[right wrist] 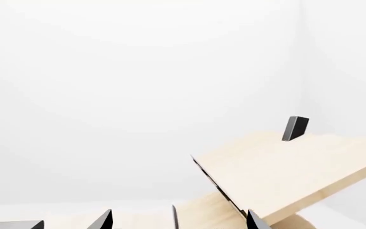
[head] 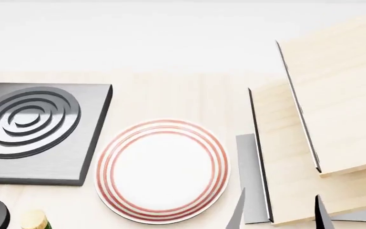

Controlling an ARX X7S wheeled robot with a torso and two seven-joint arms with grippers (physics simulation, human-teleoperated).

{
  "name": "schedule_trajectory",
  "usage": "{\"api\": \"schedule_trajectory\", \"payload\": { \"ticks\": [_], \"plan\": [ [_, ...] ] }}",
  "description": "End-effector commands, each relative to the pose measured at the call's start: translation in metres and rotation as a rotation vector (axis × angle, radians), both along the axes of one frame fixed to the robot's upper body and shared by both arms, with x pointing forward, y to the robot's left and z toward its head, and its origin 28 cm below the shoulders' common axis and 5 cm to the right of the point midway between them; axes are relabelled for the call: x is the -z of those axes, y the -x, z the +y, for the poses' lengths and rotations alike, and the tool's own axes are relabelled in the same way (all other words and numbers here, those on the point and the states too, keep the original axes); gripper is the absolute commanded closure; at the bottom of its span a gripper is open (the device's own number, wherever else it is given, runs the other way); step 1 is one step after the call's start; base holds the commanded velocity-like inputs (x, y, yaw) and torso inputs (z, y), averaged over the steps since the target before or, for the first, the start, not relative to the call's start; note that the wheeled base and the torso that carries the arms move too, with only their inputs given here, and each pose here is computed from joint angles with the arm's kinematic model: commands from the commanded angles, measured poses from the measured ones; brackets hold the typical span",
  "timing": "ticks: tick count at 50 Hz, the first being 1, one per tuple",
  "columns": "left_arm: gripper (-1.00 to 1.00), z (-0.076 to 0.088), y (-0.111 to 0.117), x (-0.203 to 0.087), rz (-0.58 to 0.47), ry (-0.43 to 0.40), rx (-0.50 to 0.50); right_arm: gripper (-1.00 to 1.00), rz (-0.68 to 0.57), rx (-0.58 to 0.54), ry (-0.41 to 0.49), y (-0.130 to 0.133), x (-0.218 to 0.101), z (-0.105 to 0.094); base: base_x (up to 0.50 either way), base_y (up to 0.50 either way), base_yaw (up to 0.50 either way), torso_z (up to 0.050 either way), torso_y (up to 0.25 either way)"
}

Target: Pick up the akita bowl and put it on the plate.

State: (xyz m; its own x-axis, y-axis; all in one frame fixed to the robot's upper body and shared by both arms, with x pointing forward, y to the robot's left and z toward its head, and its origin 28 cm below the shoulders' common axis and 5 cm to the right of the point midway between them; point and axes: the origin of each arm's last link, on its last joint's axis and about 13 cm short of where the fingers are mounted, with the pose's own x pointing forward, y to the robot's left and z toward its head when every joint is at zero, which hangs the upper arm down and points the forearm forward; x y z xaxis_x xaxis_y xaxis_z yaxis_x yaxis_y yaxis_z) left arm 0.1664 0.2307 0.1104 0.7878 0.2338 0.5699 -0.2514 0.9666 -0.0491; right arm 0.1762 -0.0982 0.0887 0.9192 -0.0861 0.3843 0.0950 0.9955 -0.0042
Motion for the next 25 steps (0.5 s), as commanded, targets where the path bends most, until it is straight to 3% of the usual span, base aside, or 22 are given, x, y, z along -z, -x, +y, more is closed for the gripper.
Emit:
{"api": "schedule_trajectory", "payload": {
  "ticks": [1, 5, 25],
  "plan": [
    [-1.00, -0.0001, -0.0003, 0.0010, 0.002, 0.000, 0.000, -1.00, 0.005, -0.002, 0.002, -0.0009, 0.0025, 0.0004, 0.37, 0.00, 0.00, 0.000, 0.000],
    [-1.00, 0.0000, -0.0001, 0.0010, 0.002, -0.001, 0.000, -1.00, 0.025, 0.005, 0.003, -0.0016, 0.0028, 0.0008, 0.31, 0.00, 0.00, 0.000, 0.000],
    [-1.00, 0.0044, 0.0028, -0.0072, -0.014, -0.033, -0.023, -1.00, 0.021, -0.004, 0.007, -0.0019, 0.0039, 0.0028, 0.00, 0.00, 0.00, 0.000, 0.000]
  ]
}}
